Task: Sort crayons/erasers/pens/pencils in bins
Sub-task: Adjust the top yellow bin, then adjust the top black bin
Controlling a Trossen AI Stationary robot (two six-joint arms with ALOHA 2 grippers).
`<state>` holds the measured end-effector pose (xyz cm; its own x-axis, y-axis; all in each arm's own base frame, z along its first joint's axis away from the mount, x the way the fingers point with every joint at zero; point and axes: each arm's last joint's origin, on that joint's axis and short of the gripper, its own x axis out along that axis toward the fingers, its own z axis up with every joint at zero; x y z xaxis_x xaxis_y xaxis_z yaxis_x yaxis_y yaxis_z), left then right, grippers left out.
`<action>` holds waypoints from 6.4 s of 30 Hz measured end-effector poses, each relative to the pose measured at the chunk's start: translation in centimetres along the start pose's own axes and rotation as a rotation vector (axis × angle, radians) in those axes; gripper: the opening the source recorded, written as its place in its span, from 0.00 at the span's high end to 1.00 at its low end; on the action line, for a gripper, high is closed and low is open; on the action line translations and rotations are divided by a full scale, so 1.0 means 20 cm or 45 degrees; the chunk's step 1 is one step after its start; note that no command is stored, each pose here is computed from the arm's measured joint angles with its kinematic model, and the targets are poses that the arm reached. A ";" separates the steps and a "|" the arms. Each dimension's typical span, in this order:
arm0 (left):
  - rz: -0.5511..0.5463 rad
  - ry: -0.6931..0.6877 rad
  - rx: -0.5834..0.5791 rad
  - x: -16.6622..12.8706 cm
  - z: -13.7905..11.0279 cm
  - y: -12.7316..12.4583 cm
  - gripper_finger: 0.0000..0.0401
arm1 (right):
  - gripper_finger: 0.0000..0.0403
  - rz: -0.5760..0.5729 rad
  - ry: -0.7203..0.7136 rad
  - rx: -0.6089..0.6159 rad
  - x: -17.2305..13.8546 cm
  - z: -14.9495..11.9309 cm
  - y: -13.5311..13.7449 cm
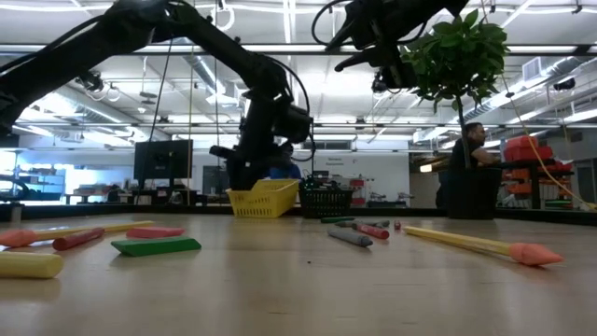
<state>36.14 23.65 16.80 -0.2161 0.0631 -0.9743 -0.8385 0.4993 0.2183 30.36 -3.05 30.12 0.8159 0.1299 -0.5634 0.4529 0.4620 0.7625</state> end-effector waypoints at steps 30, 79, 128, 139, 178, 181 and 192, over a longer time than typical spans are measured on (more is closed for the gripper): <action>-0.204 -0.119 0.478 -0.41 -0.30 -0.03 0.84 | 0.69 -0.025 -0.040 0.005 0.00 0.00 0.00; -0.417 -0.221 0.045 -0.03 -0.21 -0.12 0.93 | 0.69 -0.053 -0.065 0.096 0.00 0.00 -0.01; -0.491 -0.329 0.183 -0.55 -0.41 -0.07 0.93 | 0.69 -0.373 -0.050 0.320 -0.02 -0.03 -0.12; -0.434 -0.470 0.231 -0.77 -0.59 0.09 0.95 | 0.69 -0.653 -0.199 0.505 -0.10 0.11 -0.31; -0.529 -1.232 0.612 -1.29 -1.25 0.71 0.95 | 0.80 -0.713 -0.117 0.304 0.29 0.59 -0.19; -0.537 -1.229 0.597 -1.29 -1.25 0.71 0.95 | 0.80 -0.874 -0.062 0.346 0.36 0.62 -0.23; -0.539 -1.212 0.457 -1.29 -1.25 0.72 0.94 | 0.80 -0.970 -0.037 0.392 0.38 0.79 -0.40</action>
<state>17.17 7.62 46.49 0.6577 0.3907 -0.6441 -0.5260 0.8502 -0.0214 38.59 -19.65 24.82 0.2520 -0.1470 -0.9565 0.9612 0.1525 0.2298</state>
